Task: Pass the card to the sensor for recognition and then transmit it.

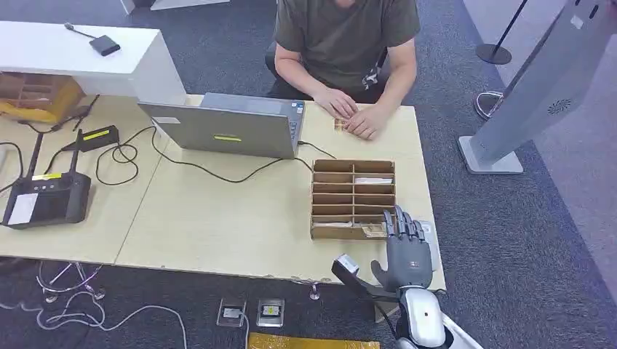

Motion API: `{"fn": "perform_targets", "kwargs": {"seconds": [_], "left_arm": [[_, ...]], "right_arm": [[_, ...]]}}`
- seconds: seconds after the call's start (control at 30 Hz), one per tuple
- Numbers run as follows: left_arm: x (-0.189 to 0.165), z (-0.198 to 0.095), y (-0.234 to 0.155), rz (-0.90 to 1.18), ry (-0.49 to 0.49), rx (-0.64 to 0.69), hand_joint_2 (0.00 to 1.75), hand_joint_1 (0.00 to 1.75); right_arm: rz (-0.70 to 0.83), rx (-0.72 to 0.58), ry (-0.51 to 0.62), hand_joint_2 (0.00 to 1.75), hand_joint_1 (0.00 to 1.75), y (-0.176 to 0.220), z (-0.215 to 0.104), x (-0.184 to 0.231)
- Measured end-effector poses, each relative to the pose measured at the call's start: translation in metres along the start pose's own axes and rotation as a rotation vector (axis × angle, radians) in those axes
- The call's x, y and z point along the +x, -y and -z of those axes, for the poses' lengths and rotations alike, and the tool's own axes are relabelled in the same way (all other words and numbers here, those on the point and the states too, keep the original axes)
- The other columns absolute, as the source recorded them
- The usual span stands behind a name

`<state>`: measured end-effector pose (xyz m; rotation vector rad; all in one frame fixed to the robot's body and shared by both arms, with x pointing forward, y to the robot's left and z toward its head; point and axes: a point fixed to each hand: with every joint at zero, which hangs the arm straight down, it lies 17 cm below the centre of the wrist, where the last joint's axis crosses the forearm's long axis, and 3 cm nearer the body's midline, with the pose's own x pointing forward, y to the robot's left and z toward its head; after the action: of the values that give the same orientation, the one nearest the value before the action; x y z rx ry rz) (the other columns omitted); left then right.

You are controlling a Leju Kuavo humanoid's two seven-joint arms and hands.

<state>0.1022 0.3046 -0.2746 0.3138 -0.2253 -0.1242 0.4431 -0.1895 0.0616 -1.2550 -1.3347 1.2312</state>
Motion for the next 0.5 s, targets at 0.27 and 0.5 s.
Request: {"fn": "perform_targets", "kwargs": {"seconds": [0.27,0.5], "left_arm": [[0.004,0.000,0.000,0.000,0.005,-0.001,0.00,0.00],[0.004,0.000,0.000,0.004,0.006,-0.002,0.00,0.00]], "right_arm": [[0.013,-0.003,-0.008,1.75,0.00,0.004,0.010,-0.002],[0.035,0.008,-0.002,1.75,0.00,0.001,0.011,0.000]]}}
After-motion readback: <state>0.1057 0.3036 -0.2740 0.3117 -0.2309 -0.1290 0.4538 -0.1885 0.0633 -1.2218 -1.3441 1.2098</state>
